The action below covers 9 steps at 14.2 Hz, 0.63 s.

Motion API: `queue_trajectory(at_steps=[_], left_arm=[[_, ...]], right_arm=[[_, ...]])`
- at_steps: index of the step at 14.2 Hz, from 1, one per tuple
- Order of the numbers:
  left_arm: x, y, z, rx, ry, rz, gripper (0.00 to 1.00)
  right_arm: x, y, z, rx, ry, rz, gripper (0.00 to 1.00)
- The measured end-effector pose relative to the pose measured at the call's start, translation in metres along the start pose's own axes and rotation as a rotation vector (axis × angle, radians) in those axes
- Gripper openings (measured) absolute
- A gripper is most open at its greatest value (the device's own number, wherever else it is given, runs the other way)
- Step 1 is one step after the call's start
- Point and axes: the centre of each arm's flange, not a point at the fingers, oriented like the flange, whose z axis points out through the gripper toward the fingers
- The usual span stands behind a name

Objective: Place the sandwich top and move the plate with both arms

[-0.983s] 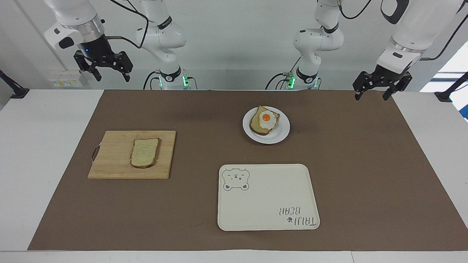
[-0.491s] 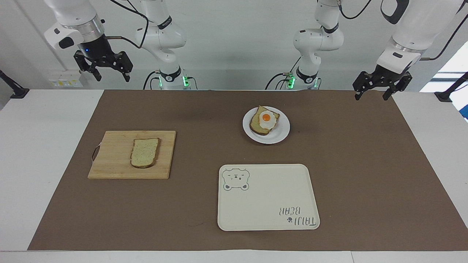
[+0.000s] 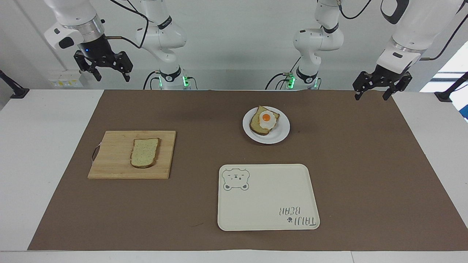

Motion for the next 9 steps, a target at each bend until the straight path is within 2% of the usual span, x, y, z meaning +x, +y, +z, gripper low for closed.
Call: queue_trajectory(at_steps=[9], left_arm=[[0.000, 0.000, 0.000, 0.000, 0.000, 0.000, 1.00]], right_arm=[[0.006, 0.000, 0.014, 0.000, 0.013, -0.005, 1.00]])
